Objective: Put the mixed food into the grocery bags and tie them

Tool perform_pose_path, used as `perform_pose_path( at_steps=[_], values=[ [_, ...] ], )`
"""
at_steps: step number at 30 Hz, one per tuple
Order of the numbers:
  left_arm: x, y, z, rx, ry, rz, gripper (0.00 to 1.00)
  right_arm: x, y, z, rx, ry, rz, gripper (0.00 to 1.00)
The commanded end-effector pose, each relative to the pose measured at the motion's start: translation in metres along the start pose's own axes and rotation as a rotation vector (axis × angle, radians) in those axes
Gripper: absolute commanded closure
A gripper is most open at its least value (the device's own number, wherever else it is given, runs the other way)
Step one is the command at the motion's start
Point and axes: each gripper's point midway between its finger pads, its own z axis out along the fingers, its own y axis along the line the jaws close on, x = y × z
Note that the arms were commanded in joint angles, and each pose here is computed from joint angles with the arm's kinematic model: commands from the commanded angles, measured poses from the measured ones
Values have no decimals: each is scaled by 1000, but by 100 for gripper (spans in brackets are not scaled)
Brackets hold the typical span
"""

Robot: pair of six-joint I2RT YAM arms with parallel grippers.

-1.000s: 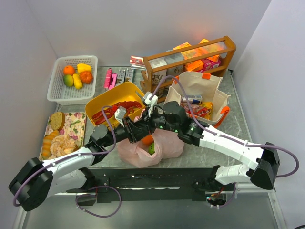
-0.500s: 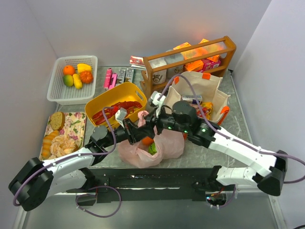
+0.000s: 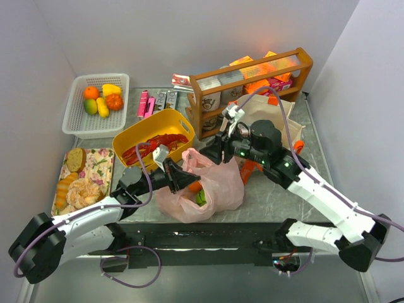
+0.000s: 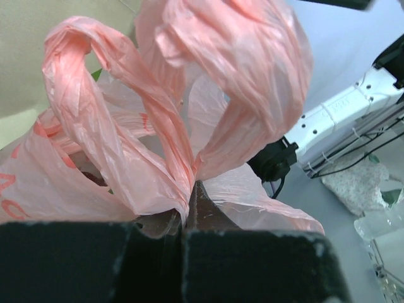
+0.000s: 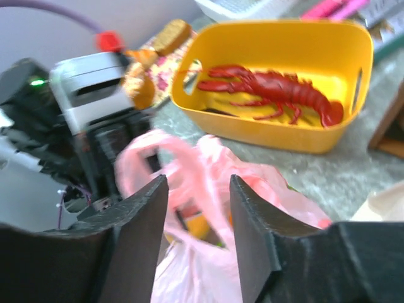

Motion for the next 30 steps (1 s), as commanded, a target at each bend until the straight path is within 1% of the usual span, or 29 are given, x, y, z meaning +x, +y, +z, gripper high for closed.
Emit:
perform_pose_path(
  at_steps=[1, 5, 8, 10, 13, 18, 22, 26, 28, 29, 30],
  values=[
    [-15, -17, 5, 72, 6, 102, 99, -13, -10, 8, 18, 11, 84, 50],
    [-12, -14, 6, 55, 34, 121, 99, -6, -26, 24, 42, 66, 125, 50],
    [-11, -14, 7, 54, 43, 128, 99, -5, -21, 32, -10, 84, 137, 47],
    [-11, -13, 8, 50, 47, 131, 99, -4, -16, 37, -48, 88, 144, 43],
    [-13, -14, 8, 50, 45, 136, 99, 3, -8, 39, -100, 105, 166, 41],
    [-14, -14, 9, 49, 49, 143, 99, 19, -8, 43, -122, 145, 186, 41],
    [-14, -13, 11, 50, 53, 148, 99, 30, -16, 50, -105, 174, 198, 41],
    [-12, -12, 12, 45, 65, 151, 99, 33, -16, 54, -110, 201, 202, 41],
    [-13, -11, 13, 39, 63, 150, 99, 35, -13, 53, -129, 207, 205, 48],
    [-13, -10, 13, 33, 62, 150, 99, 37, -12, 52, -132, 208, 208, 53],
    [-15, -10, 13, 27, 60, 148, 99, 38, -12, 51, -132, 206, 208, 73]
  ],
)
